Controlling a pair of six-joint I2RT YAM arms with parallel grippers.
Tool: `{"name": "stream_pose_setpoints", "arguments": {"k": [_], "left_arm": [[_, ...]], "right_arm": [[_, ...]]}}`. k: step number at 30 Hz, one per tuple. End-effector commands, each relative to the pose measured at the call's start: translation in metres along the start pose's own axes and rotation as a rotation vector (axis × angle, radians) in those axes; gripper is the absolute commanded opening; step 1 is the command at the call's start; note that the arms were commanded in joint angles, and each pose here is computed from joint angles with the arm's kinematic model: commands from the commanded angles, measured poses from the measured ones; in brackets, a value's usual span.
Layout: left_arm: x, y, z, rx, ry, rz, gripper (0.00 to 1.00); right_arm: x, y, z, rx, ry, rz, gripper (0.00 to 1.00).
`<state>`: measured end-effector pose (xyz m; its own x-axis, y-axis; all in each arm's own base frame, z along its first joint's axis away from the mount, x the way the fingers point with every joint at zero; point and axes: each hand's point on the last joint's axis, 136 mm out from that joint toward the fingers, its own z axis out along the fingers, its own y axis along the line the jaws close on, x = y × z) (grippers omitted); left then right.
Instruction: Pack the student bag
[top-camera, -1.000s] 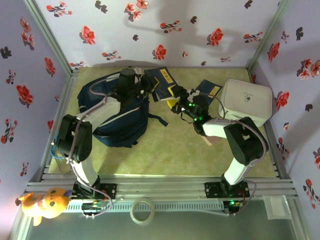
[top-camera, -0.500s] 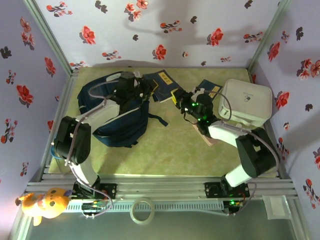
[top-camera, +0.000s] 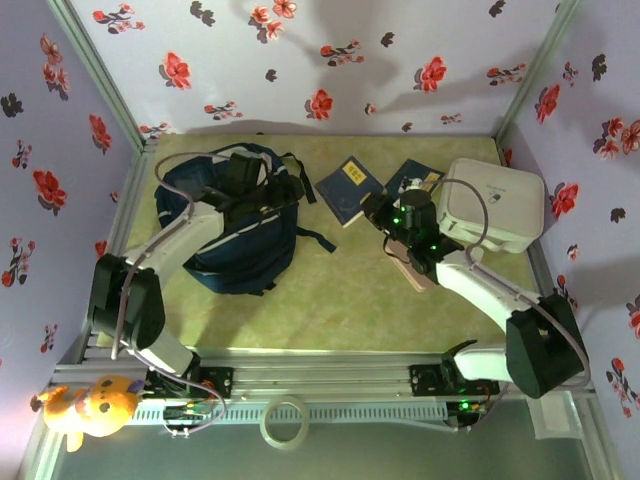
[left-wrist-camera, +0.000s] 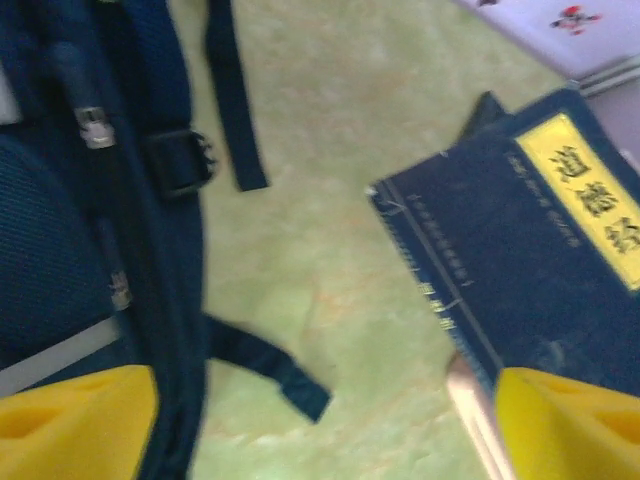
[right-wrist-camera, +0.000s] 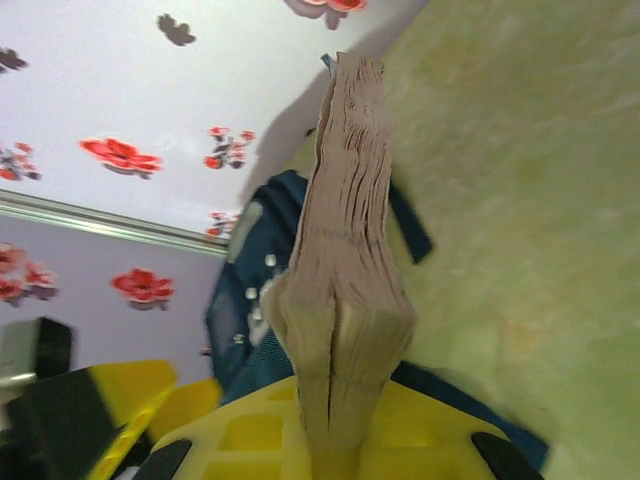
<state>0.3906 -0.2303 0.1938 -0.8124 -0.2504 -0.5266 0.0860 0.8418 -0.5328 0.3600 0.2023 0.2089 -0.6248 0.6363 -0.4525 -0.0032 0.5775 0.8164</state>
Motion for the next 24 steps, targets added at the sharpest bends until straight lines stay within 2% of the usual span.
{"name": "stream_pose_setpoints", "arguments": {"k": [1, 5, 13, 20, 24], "left_arm": [[-0.003, 0.019, -0.031, -0.137, 0.026, 0.293, 0.93], [0.009, 0.029, -0.037, -0.188, 0.112, 0.435, 0.92], [0.047, 0.056, -0.034, -0.251, 0.306, 0.596, 0.93], [0.068, 0.094, -0.025, -0.473, 0.449, 0.741, 0.86], [0.072, 0.106, -0.02, -0.567, 0.477, 0.777, 0.83]], "right_arm": [[-0.025, 0.009, -0.02, 0.049, -0.084, -0.131, 0.05], [-0.03, 0.002, -0.031, 0.097, -0.109, -0.138, 0.06], [-0.033, 0.005, -0.035, 0.1, -0.122, -0.146, 0.07], [-0.034, 0.01, -0.034, 0.094, -0.113, -0.141, 0.08], [-0.033, 0.004, -0.036, 0.108, -0.117, -0.131, 0.08]]}}
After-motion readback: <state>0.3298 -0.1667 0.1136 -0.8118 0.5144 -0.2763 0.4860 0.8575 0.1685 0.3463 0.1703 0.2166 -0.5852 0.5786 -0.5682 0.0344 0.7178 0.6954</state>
